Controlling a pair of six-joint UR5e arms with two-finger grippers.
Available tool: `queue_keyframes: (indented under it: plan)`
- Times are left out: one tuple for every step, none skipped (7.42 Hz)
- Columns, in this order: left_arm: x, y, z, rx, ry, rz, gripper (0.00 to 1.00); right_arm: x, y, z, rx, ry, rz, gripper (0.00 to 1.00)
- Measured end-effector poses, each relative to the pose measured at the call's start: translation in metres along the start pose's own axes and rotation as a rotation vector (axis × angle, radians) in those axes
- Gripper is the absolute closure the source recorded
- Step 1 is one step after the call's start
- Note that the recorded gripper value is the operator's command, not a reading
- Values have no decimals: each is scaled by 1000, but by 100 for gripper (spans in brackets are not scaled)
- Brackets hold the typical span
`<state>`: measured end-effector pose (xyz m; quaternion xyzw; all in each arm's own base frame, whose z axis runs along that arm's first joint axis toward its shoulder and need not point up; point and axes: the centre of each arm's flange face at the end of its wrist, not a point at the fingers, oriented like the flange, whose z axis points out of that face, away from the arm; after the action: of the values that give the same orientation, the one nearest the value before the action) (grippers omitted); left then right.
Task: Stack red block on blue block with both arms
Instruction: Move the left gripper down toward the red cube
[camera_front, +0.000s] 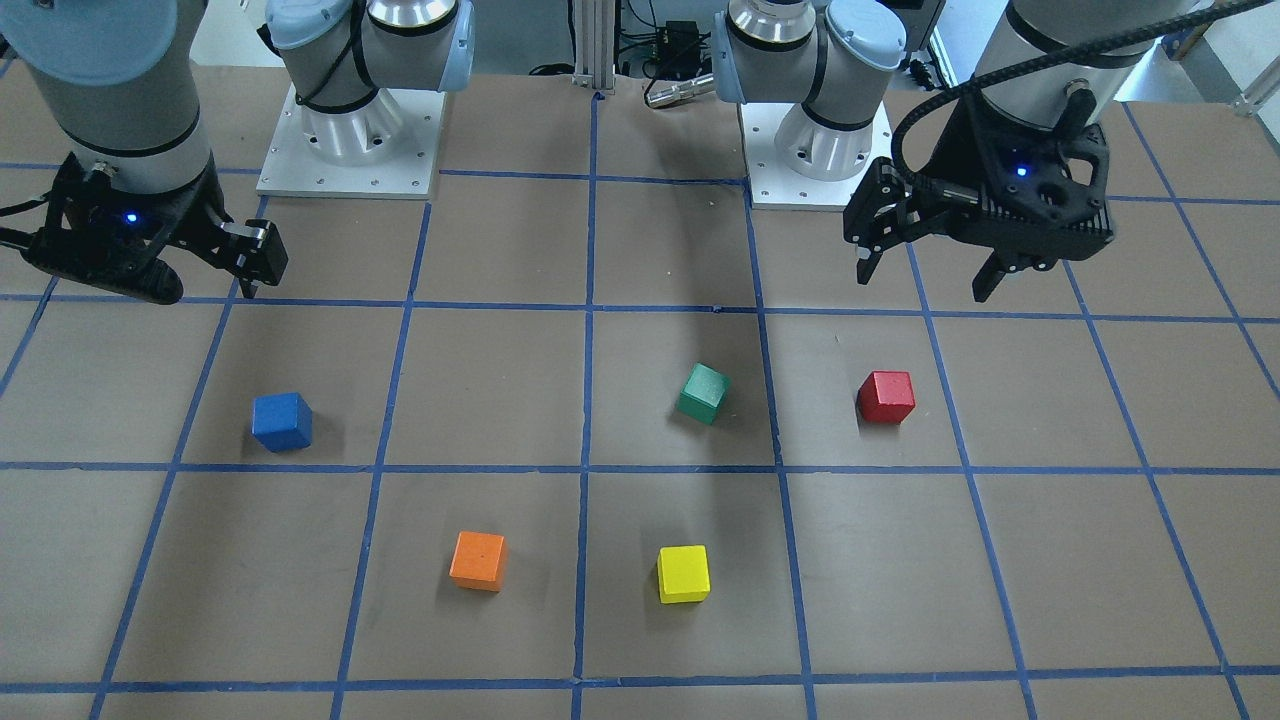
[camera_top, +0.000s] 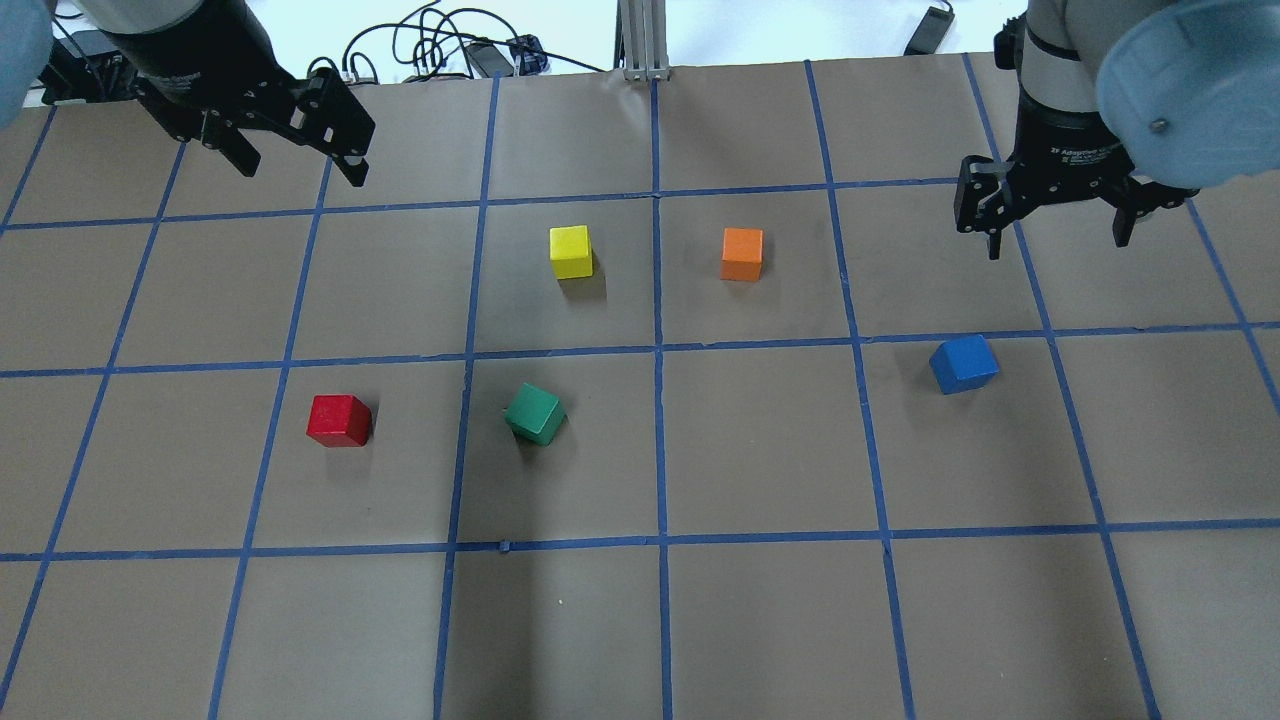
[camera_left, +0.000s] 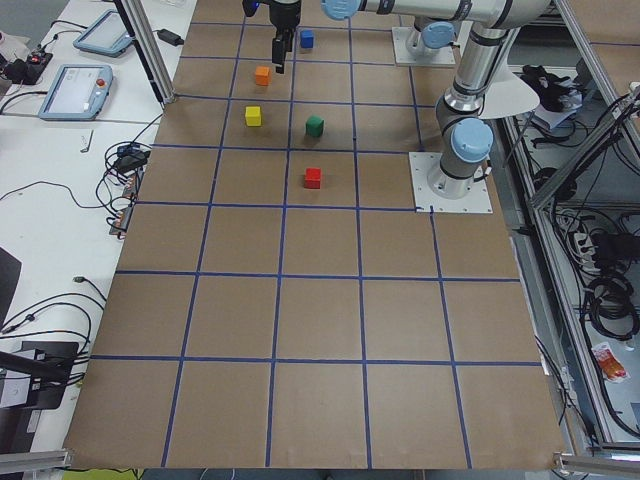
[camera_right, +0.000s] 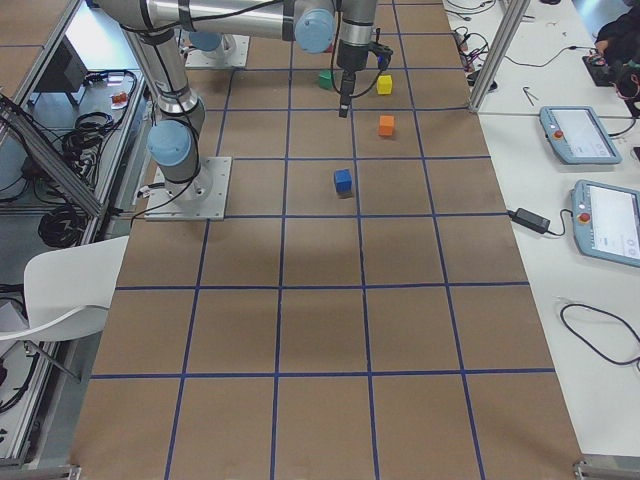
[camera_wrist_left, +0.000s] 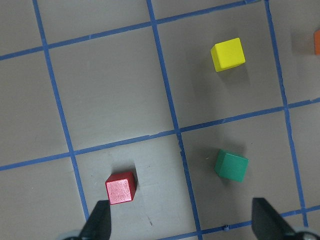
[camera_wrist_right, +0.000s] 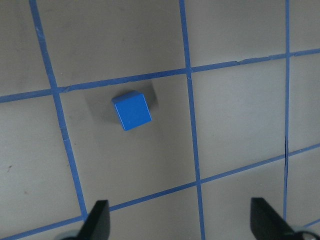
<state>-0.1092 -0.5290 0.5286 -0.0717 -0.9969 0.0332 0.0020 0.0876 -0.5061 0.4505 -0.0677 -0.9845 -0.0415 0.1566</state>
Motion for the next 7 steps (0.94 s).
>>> queue_keyframes:
  plan:
    - [0,1,0,-9,0,-16,0,-1,2,3,-5,1,-2,0]
    - [0,1,1,-16,0,-23,0,-2,5,9,-12,2,-4,0]
    - [0,2,2,-20,0,-26,0,-2,5,10,-12,0,-1,0]
    - [0,2,2,-20,0,-27,0,-2,5,9,-9,-4,5,0]
    - [0,2,1,-19,0,-27,0,-2,6,8,-6,-10,8,0]
    - [0,2,2,-20,-1,-27,0,-3,6,4,0,-18,6,0]
    - [0,3,2,-22,-1,-27,0,-5,4,-5,14,-52,5,0]
